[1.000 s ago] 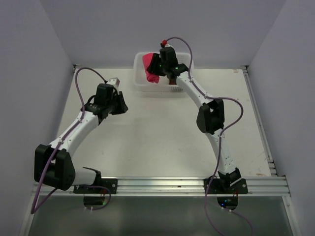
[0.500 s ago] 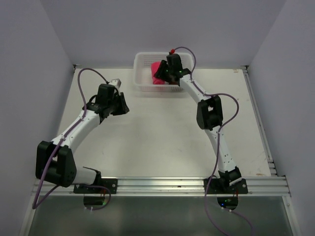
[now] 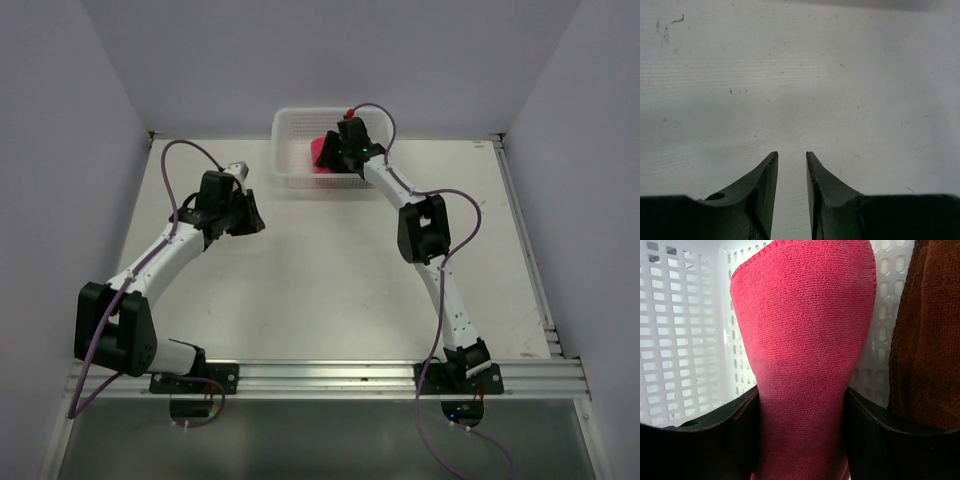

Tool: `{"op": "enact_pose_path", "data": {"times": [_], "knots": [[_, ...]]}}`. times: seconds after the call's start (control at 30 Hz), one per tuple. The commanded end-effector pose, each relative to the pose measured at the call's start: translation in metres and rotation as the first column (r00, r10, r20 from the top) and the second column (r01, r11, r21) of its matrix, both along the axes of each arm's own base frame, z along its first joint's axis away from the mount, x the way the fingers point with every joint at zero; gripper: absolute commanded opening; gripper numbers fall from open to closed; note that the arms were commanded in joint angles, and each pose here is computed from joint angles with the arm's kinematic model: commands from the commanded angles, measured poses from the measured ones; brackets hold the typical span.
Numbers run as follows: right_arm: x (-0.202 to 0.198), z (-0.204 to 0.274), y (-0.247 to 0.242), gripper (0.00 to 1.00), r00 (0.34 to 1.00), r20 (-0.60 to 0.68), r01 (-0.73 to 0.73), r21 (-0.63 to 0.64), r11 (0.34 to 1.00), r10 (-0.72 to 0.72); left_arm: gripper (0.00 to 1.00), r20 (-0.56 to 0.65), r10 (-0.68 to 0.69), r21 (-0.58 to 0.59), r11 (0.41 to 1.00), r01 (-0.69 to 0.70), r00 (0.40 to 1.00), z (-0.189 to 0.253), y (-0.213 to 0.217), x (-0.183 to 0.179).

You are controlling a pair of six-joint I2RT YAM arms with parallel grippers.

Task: Roll the towels
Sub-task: Place the rolled towel into the container

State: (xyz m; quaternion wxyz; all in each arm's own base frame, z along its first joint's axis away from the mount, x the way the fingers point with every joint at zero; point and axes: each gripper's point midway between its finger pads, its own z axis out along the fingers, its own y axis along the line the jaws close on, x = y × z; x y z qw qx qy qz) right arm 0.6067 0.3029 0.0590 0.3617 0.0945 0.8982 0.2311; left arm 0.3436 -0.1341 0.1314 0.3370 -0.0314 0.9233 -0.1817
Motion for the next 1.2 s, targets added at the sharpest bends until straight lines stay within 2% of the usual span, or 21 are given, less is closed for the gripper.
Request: {"op": "enact_pose_path", "data": {"times": [0.0, 0.4, 0.9, 1.17], "knots": [[-0.005, 0.0, -0.013, 0.61, 1.0, -0.02, -0.008, -0.064, 0.998, 0.007, 0.33, 0.019, -0.019, -0.016, 1.0, 0.02, 1.0, 0.001, -0.002, 0.004], [-0.005, 0.027, -0.008, 0.83, 0.999, 0.019, -0.041, -0.04, 0.998, 0.042, 0.34, 0.017, -0.038, -0.032, 0.999, 0.038, 0.999, 0.001, -0.006, 0.003], [-0.001, 0.115, -0.011, 0.86, 0.984, 0.169, -0.056, -0.017, 0.998, 0.058, 0.35, 0.022, -0.06, -0.054, 0.997, 0.062, 0.998, 0.005, -0.011, 0.001], [-0.007, 0.154, -0.027, 0.9, 0.973, 0.223, -0.045, -0.056, 0.997, 0.056, 0.38, 0.032, -0.052, -0.03, 0.998, 0.053, 0.998, 0.006, -0.007, 0.002]]}}
